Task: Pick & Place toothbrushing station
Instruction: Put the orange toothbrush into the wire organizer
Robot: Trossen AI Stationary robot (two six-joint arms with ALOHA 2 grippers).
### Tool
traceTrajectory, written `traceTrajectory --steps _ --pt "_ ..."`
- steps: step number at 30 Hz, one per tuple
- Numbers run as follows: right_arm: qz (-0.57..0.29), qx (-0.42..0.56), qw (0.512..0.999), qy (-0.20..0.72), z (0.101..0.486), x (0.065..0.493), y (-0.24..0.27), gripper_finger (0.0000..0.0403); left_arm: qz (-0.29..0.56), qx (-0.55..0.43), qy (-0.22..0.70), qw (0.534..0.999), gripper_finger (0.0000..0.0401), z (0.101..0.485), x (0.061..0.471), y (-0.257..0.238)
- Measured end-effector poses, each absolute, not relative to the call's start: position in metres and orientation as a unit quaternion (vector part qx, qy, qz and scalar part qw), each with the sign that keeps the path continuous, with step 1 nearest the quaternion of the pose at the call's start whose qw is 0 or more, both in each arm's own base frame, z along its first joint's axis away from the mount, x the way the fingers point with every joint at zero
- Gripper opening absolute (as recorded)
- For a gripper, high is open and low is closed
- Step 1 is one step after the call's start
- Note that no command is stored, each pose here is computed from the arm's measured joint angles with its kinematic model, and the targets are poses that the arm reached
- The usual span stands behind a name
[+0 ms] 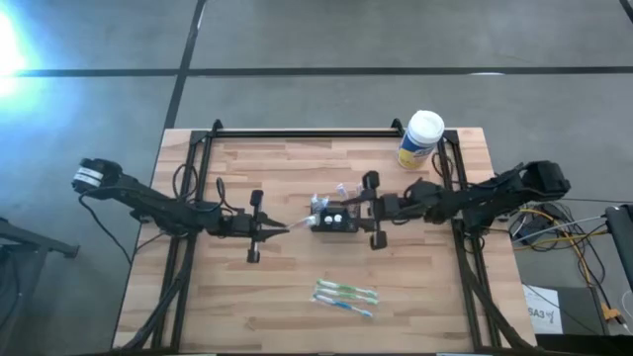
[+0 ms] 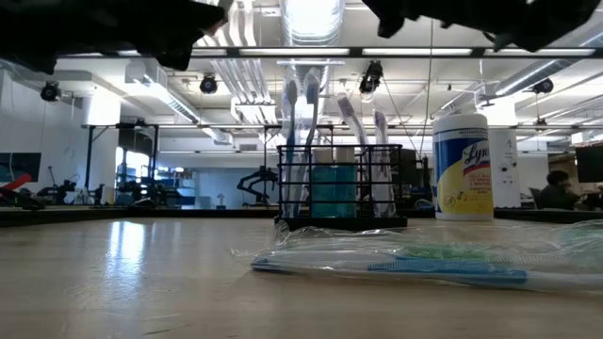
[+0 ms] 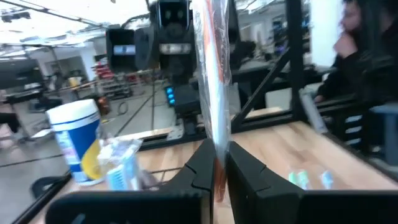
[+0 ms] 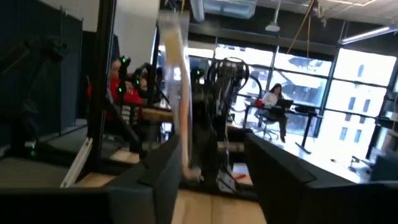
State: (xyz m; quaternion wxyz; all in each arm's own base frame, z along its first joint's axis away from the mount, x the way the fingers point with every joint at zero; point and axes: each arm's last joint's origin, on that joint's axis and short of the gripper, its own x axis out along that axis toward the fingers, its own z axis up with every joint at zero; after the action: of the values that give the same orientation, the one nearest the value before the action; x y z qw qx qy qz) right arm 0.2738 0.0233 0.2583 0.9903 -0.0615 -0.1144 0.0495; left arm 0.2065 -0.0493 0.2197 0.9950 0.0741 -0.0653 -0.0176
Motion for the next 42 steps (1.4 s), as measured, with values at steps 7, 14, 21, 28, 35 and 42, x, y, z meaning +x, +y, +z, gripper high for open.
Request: traceTrajectory --steps 7,14,21,28,35,42 --pt "0.090 -0.052 0.987 -0.121 0.267 0.307 0.028 0.0213 -0.014 0.101 -0.046 0.994 0.0021 0.216 0.221 -0.053" --pt "0.145 -0.033 0.982 -0.114 0.264 0.327 0.027 0.0221 -0.011 0.125 -0.036 0.991 0.0021 0.216 0.236 -0.057" --pt "0.195 -0.019 0.973 -0.124 0.265 0.327 0.027 0.0221 0.010 0.129 -0.033 0.991 0.0021 0.218 0.240 -0.052" --pt "0.214 -0.014 0.968 -0.129 0.266 0.326 0.028 0.0220 0.014 0.126 -0.033 0.991 0.0021 0.220 0.242 -0.049" --pt "0.203 -0.008 0.971 -0.128 0.265 0.328 0.027 0.0181 0.017 0.122 -0.028 0.992 0.0021 0.219 0.243 -0.048" --pt "0.193 -0.007 0.973 -0.123 0.262 0.344 0.027 0.0106 0.018 0.117 -0.021 0.993 0.0021 0.217 0.243 -0.046"
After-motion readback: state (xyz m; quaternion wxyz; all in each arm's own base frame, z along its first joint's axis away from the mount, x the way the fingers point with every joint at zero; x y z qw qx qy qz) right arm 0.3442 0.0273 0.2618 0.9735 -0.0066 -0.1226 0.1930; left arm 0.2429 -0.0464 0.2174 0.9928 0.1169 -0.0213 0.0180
